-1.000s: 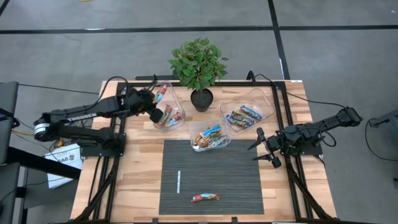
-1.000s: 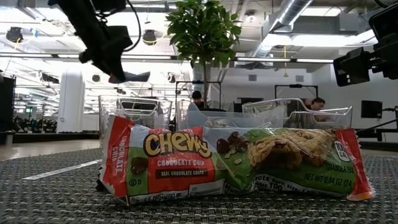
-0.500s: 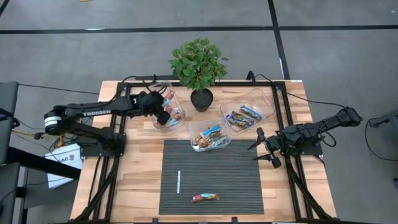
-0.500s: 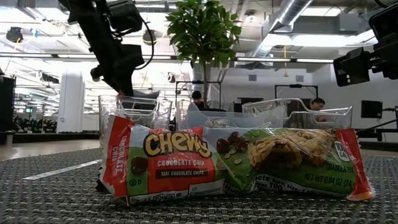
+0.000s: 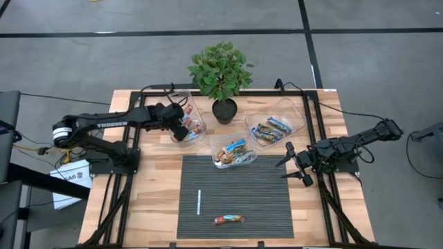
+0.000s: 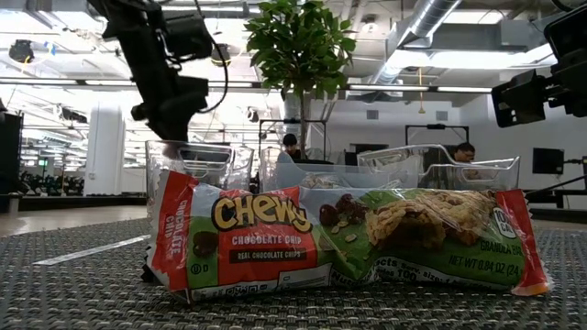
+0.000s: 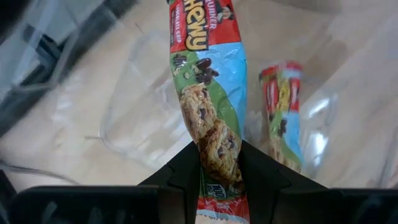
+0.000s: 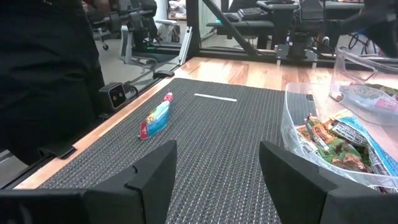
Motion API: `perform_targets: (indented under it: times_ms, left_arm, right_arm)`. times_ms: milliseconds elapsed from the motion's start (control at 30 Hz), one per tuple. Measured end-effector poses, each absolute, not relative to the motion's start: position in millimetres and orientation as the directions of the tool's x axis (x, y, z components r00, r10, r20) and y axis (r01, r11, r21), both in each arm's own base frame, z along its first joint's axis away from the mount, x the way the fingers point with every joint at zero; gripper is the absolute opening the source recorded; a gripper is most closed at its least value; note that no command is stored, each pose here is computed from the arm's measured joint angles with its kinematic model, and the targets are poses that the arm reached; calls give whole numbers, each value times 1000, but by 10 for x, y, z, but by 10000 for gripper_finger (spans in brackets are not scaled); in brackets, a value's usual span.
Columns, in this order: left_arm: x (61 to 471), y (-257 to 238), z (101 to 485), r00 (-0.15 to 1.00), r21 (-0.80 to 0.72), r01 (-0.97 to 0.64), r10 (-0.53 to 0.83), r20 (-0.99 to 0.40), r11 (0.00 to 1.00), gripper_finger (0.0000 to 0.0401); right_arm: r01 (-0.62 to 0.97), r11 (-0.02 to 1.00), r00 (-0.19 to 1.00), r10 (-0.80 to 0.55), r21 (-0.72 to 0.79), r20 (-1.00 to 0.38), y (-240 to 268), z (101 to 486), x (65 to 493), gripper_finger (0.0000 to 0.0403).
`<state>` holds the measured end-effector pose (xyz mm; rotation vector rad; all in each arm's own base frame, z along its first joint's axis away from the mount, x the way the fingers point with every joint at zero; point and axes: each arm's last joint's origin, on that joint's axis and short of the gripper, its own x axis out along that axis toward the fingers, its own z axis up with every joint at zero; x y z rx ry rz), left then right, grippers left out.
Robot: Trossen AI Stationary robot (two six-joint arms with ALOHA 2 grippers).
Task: Pick and place Granola Bars by type
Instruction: Put the red granola bar into the left transparent bin
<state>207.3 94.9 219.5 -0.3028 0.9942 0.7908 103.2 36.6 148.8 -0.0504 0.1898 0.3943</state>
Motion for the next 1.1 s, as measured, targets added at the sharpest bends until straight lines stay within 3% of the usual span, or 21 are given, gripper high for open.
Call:
perform_targets:
  times_ms: [300,633,1100]
  left_arm:
    - [2118,1014,1984,211,132,-705,384,-899,697,83]
    - [2144,1029,1929,222,83,-700,327,-919,709,84]
    - [2141,1043,1928,244,41,-696,290,-926,717,153]
  right_arm:
    - [-386,922,906,377,-12,-193,367,1488,1032,221]
    - [-386,922,906,377,-12,-194,367,1488,1032,221]
    - [-386,922,906,377,-12,-193,367,1488,1032,221]
